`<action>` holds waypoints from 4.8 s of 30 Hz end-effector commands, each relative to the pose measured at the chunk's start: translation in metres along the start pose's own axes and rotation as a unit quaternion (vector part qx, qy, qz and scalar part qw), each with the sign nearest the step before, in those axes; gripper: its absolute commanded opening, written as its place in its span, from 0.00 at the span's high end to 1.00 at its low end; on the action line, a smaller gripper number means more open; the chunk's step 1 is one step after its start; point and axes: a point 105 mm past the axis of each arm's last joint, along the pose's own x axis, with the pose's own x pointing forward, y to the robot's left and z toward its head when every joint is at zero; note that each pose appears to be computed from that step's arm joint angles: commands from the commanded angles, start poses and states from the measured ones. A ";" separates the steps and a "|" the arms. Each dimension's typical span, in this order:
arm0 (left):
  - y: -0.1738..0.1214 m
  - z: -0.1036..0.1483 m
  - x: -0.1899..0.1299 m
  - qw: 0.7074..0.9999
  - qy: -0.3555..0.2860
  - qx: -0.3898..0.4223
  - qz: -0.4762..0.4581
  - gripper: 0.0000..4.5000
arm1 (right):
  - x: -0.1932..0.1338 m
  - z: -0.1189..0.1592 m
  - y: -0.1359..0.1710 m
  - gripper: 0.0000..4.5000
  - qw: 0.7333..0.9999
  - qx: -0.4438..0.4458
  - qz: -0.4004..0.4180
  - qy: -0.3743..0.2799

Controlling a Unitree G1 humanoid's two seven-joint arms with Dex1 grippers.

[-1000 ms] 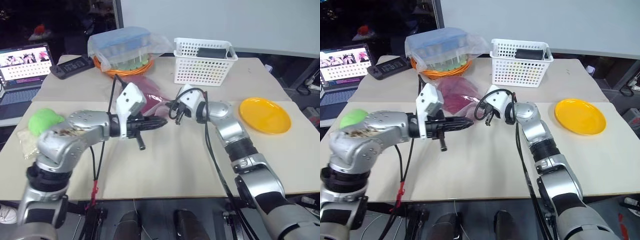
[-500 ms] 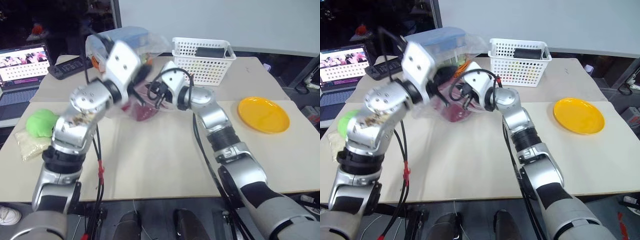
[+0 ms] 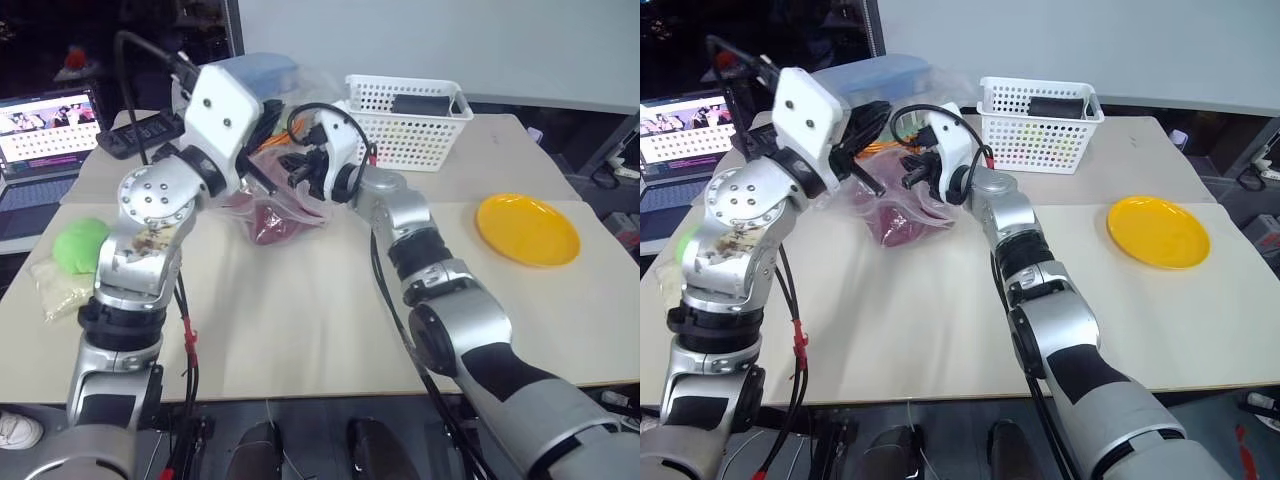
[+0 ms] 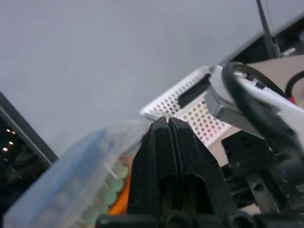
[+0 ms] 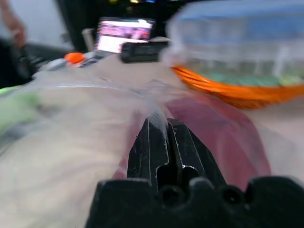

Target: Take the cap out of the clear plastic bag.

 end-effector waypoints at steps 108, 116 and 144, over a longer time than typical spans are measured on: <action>-0.070 -0.075 -0.070 0.874 0.193 -0.445 -0.015 0.99 | -0.012 0.005 0.039 1.00 0.999 0.012 0.036 0.007; -0.053 -0.129 -0.017 0.903 0.248 -0.345 0.064 0.99 | -0.009 0.011 0.047 1.00 0.999 0.010 0.046 0.002; -0.069 -0.234 0.003 0.875 0.394 -0.278 0.050 0.99 | -0.013 0.010 0.071 1.00 0.998 0.017 0.066 0.004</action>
